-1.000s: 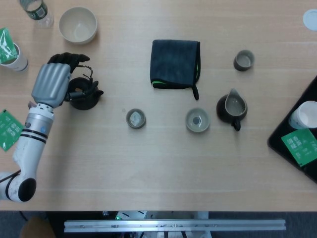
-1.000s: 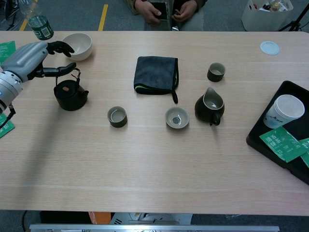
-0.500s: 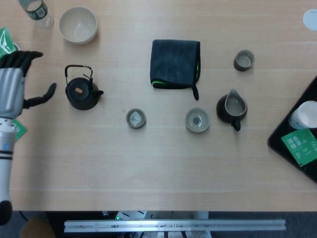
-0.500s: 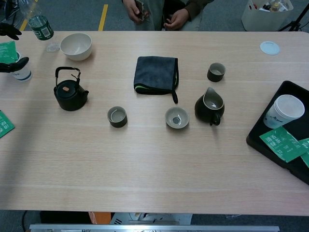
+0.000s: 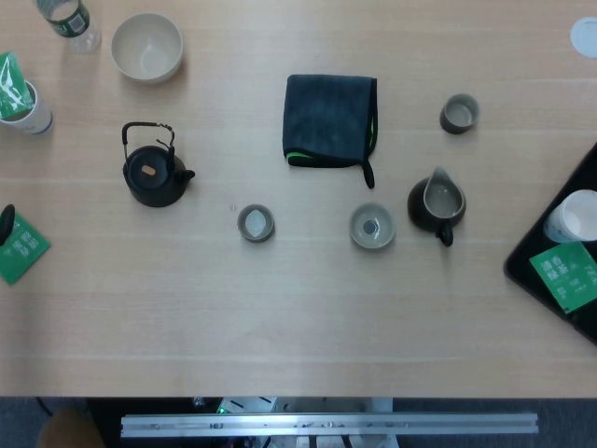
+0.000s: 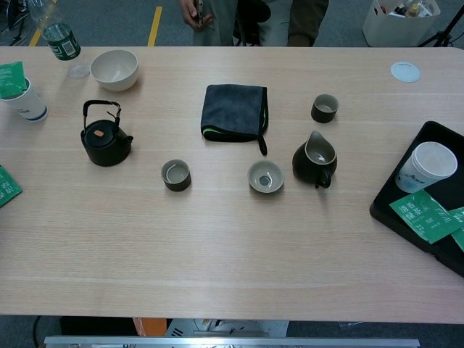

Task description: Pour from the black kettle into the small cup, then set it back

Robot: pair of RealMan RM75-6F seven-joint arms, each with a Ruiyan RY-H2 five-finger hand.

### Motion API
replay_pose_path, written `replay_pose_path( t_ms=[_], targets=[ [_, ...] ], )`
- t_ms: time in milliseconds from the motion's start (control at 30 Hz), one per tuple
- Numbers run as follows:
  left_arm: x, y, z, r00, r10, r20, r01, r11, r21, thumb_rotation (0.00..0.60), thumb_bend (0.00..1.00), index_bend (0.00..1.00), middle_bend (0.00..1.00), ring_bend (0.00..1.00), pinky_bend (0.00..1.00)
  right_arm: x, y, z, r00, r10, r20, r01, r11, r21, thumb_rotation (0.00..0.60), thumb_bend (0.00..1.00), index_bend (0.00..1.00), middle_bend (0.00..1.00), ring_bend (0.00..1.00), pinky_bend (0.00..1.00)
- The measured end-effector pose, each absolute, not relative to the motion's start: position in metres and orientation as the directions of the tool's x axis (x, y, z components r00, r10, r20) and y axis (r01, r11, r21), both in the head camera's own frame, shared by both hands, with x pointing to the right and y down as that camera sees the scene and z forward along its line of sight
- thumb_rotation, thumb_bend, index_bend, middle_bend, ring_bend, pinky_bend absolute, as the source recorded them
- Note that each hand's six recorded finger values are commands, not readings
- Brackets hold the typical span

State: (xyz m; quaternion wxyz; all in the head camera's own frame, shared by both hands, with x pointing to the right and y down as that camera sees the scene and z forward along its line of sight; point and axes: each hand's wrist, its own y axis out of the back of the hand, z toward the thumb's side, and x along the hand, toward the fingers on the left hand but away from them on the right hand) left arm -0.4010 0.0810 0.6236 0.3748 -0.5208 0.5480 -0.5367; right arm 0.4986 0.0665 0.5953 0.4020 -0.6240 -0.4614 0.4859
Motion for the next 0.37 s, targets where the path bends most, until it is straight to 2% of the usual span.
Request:
replay_pose_path(
  t_ms=[367],
  targets=[
    [-0.392, 0.097, 0.623, -0.132, -0.974, 0.183, -0.175, -0.158, -0.972, 0.405, 0.25, 0.25, 0.29, 0.19, 0.17, 0.490, 0.066, 0.596, 0.145, 0.960, -0.240, 0.202, -0.266, -0.943, 0.600, 0.00, 0.36, 0.39, 0.23, 0.23]
  ],
)
